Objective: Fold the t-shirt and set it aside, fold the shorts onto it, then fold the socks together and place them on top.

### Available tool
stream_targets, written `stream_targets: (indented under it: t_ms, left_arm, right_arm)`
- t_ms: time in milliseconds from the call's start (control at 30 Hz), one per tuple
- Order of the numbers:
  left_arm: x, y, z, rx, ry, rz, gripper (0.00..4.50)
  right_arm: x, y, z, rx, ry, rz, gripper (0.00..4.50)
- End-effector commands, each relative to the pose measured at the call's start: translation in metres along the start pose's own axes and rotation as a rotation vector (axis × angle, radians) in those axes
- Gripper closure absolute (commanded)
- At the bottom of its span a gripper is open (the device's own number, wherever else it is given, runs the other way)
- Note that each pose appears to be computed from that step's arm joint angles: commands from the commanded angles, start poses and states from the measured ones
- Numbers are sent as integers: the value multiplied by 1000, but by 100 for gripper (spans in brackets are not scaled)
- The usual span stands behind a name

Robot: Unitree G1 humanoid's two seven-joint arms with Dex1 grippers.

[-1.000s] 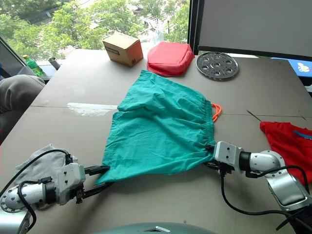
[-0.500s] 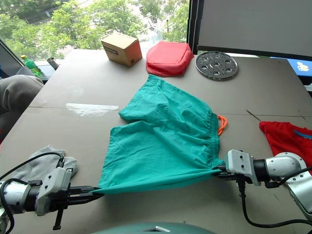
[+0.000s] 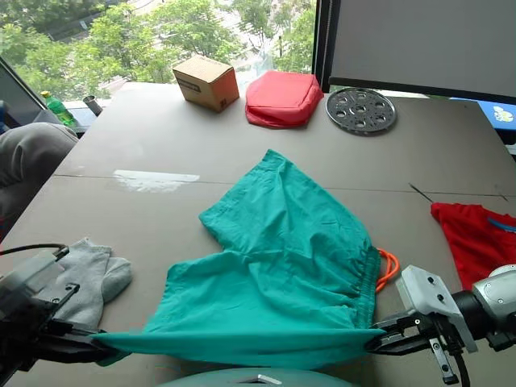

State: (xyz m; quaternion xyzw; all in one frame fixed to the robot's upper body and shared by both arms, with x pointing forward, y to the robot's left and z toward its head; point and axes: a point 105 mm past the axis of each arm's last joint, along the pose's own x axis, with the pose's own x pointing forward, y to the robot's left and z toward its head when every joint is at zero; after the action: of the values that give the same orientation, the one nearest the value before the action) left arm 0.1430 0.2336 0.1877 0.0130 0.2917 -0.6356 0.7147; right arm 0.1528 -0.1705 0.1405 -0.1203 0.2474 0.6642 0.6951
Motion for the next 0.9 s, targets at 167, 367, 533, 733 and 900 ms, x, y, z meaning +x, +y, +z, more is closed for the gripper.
stream_targets:
  t_ms: [167, 367, 533, 733, 900]
  left_arm:
    - [9, 107, 72, 230, -155, 315, 448]
    - [28, 180, 112, 389, -84, 490, 448]
    - [56, 202, 148, 497, -101, 498, 448]
    - [85, 225, 176, 597, -85, 579, 448]
    - [118, 240, 176, 646, -56, 599, 448]
  right_arm:
    - [-20, -61, 15, 126, -88, -329, 450]
    - [-14, -92, 16, 209, -74, -469, 450]
    - [-16, -115, 14, 250, -59, -614, 450]
    - [-27, -133, 8, 292, -32, -742, 450]
    - [-30, -144, 1, 311, -2, -822, 450]
